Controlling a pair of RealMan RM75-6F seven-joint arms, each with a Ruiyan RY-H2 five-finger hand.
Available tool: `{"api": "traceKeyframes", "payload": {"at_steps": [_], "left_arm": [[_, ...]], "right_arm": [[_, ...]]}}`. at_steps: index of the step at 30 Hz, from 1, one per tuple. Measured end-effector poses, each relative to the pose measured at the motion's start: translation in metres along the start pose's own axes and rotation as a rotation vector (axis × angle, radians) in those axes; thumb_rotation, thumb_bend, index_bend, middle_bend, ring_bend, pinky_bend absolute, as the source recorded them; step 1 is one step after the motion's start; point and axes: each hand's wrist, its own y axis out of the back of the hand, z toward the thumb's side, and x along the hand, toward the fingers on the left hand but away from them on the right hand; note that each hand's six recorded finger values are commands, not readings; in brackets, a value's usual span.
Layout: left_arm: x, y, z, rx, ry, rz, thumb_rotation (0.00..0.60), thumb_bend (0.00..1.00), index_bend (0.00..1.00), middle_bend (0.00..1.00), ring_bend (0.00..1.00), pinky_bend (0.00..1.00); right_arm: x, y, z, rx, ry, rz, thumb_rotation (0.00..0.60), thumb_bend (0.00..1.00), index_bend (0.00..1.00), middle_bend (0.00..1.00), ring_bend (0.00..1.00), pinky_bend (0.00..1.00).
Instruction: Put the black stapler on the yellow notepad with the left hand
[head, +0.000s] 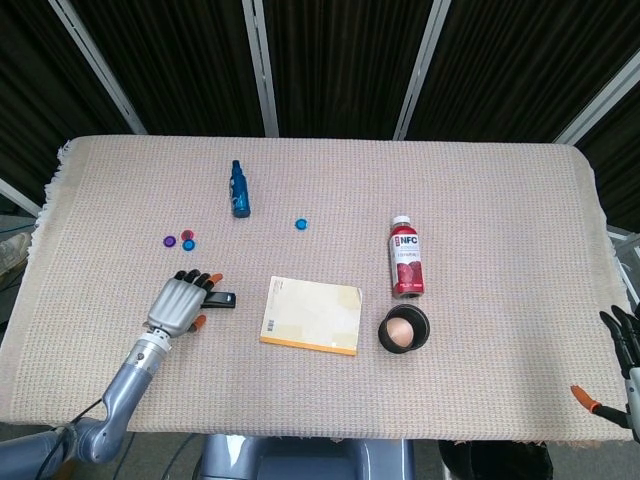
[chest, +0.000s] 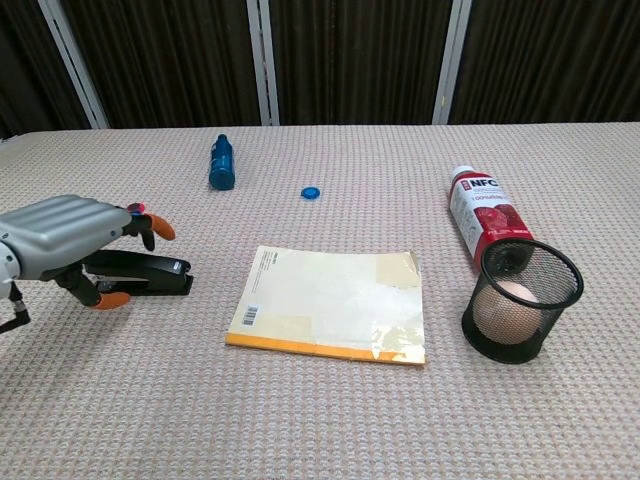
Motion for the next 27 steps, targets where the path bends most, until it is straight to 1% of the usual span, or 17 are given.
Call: {"api": "traceKeyframes", "payload": {"at_steps": [1,6,10,13,15,18,23,27], "left_arm": [[0.002,0.0,0.003,-0.003,-0.008,0.001,0.6,0.33,0.28,0.4,0.31,0.38],[0.008,-0.001,0.009,-0.013,-0.025,0.005,0.6,0.43,0.41,0.51,0.42,0.49],[0.011,0.0,0.008,-0.014,-0.021,0.017,0.6,0.54,0.44,0.56,0.5,0.54],[0.012,0.004,0.007,-0.022,-0.012,0.04,0.6,0.58,0.48,0.58,0.52,0.56],[0.012,0.007,0.008,-0.032,-0.016,0.054,0.6,0.59,0.49,0.58,0.53,0.56],[0.009,0.013,0.014,-0.06,-0.043,0.068,0.6,0.58,0.49,0.58,0.53,0.56],[0.006,0.026,0.035,-0.113,-0.12,0.063,0.6,0.57,0.5,0.58,0.52,0.56],[0.015,0.035,0.055,-0.13,-0.17,0.061,0.6,0.53,0.5,0.58,0.52,0.56]], "right_arm": [[0.0,0.0,-0.001,0.0,-0.004,0.001,0.6,0.09,0.0,0.0,0.0,0.0],[-0.002,0.0,-0.005,-0.001,-0.016,0.008,0.6,0.08,0.0,0.0,0.0,0.0],[-0.001,0.003,-0.006,-0.011,-0.019,0.005,0.6,0.09,0.0,0.0,0.0,0.0],[0.0,0.007,-0.008,-0.026,-0.024,-0.007,0.6,0.09,0.0,0.0,0.0,0.0],[0.001,0.008,-0.009,-0.03,-0.026,-0.009,0.6,0.09,0.0,0.0,0.0,0.0],[0.0,0.006,-0.008,-0.024,-0.023,-0.002,0.6,0.09,0.0,0.0,0.0,0.0],[0.0,0.004,-0.006,-0.029,-0.017,0.013,0.6,0.08,0.0,0.0,0.0,0.0],[0.002,0.008,-0.006,-0.046,-0.008,0.005,0.6,0.08,0.0,0.0,0.0,0.0]]}}
